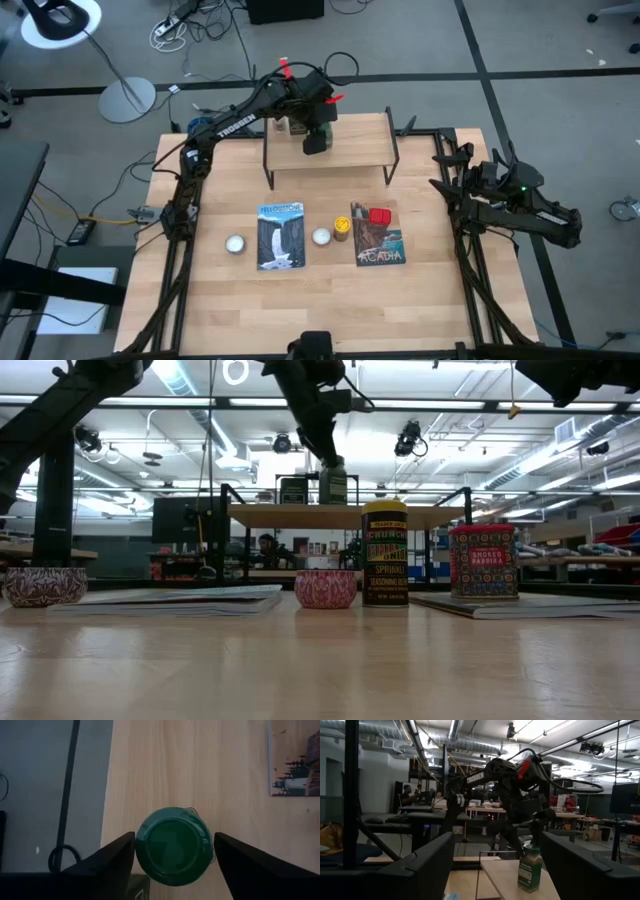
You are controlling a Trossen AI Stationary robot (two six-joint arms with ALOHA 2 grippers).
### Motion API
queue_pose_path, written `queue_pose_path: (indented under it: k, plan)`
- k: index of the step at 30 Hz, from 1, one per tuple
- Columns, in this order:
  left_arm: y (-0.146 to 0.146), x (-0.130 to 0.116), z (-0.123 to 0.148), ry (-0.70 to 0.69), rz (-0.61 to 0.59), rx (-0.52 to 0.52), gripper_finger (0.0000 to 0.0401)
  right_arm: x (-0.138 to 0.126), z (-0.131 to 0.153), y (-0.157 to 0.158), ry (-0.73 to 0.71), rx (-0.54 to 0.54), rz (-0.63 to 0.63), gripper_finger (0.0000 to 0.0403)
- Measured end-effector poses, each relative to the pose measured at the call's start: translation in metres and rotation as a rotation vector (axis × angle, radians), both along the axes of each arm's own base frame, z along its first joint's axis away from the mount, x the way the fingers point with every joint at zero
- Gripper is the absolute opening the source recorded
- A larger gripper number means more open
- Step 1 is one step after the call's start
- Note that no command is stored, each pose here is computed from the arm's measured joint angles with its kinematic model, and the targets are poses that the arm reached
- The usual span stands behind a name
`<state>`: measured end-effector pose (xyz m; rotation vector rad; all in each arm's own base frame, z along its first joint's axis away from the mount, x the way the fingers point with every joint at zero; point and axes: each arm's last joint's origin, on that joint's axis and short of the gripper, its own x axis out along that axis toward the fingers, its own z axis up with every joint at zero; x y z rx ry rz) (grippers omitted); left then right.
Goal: Shelf spices
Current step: Put the green spice on the shelf
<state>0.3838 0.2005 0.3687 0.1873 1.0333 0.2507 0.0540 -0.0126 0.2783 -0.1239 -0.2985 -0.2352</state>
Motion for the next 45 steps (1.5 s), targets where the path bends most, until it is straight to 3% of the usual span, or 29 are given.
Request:
queue_pose_path:
  k: [9, 16, 19, 25, 33, 45]
  plan:
    - [-0.004, -0.001, 0.014, -0.050, 0.021, 0.073, 0.0279, 0.000, 0.000, 0.000, 0.001, -0.002, 0.000, 0.0293]
    - [-0.020, -0.015, 0.059, -0.243, 0.016, 0.162, 0.0277, 0.000, 0.000, 0.000, 0.002, -0.009, -0.003, 0.0293]
    - [-0.031, -0.018, 0.069, -0.291, 0.003, 0.146, 0.0266, 0.000, 0.000, 0.000, 0.003, -0.012, -0.004, 0.0293]
    - [-0.051, -0.014, 0.061, -0.245, -0.050, 0.031, 0.0195, 0.000, 0.000, 0.000, 0.002, -0.012, -0.004, 0.0293]
    - [-0.059, -0.002, 0.045, -0.190, -0.020, -0.013, 0.0014, 0.000, 0.000, 0.000, 0.000, -0.012, -0.004, 0.0293]
    - [-0.047, 0.015, 0.002, -0.017, 0.082, -0.054, 0.0002, 0.000, 0.000, 0.000, -0.002, -0.009, -0.003, 0.0293]
